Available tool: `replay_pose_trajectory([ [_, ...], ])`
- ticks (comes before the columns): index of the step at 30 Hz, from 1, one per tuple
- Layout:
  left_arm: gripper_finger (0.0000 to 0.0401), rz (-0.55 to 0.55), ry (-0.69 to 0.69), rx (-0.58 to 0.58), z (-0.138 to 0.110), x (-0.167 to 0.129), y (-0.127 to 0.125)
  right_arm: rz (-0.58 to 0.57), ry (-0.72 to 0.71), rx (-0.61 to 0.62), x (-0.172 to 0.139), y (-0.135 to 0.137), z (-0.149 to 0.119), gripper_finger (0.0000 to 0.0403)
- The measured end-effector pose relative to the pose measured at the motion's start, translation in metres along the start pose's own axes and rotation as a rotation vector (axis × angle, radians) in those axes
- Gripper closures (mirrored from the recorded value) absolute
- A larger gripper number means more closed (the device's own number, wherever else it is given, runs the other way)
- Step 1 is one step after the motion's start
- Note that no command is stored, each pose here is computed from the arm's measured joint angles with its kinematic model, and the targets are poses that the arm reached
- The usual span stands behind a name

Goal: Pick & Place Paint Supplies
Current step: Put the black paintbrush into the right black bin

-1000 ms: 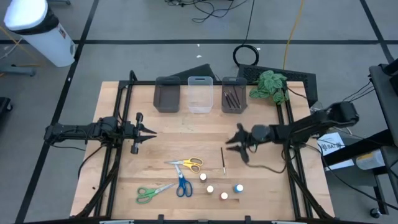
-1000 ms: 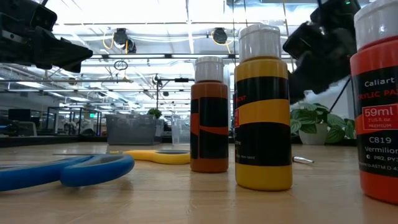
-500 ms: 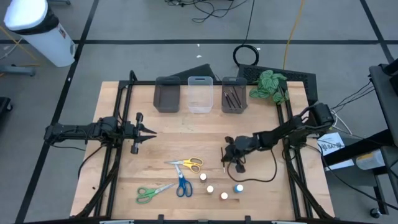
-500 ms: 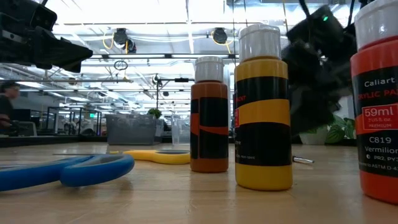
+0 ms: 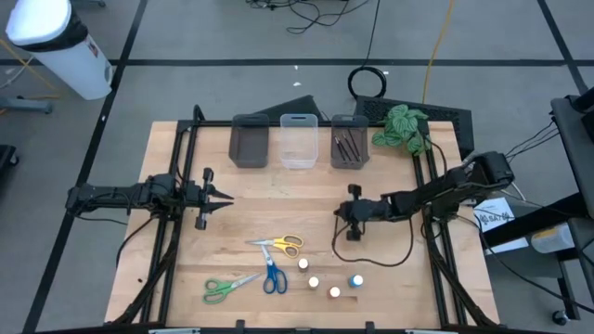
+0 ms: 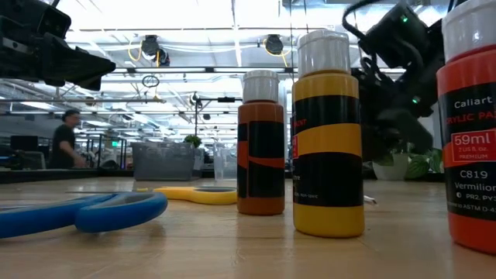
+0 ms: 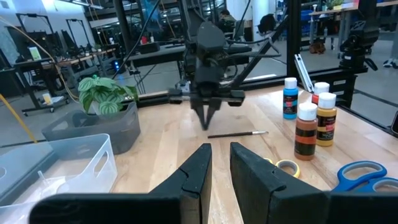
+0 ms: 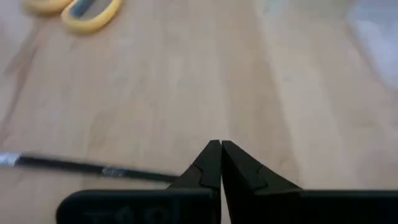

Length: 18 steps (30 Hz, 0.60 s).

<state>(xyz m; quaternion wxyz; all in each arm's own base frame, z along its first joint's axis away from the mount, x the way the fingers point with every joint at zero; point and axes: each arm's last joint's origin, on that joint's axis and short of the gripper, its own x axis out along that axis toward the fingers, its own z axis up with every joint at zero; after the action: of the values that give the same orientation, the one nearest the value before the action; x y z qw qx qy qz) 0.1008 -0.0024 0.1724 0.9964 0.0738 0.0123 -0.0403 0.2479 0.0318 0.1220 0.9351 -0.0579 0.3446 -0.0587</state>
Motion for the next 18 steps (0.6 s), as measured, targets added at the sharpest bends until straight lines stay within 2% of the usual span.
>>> replay_pose_trajectory([
  [2, 0.0329, 0.0, 0.001, 0.0, 0.0, 0.0, 0.0, -0.004, -0.015, 0.007, 0.0, -0.001, 0.002, 0.0391],
  [5, 0.0329, 0.0, 0.0, 0.0, 0.0, 0.0, 0.0, 0.048, -0.038, 0.031, 0.002, -0.003, 0.004, 0.0368],
  [10, 0.0329, 0.0, 0.0, 0.0, 0.0, 0.0, 0.0, 0.053, -0.002, 0.052, 0.012, -0.007, -0.003, 0.0335],
  [15, 0.0329, 0.0, 0.0, 0.0, 0.0, 0.0, 0.0, 0.066, 0.005, 0.016, 0.023, -0.005, -0.009, 0.0341],
  [18, 0.0329, 0.0, 0.0, 0.0, 0.0, 0.0, 0.0, 0.067, 0.056, 0.025, 0.023, -0.006, -0.013, 0.0354],
])
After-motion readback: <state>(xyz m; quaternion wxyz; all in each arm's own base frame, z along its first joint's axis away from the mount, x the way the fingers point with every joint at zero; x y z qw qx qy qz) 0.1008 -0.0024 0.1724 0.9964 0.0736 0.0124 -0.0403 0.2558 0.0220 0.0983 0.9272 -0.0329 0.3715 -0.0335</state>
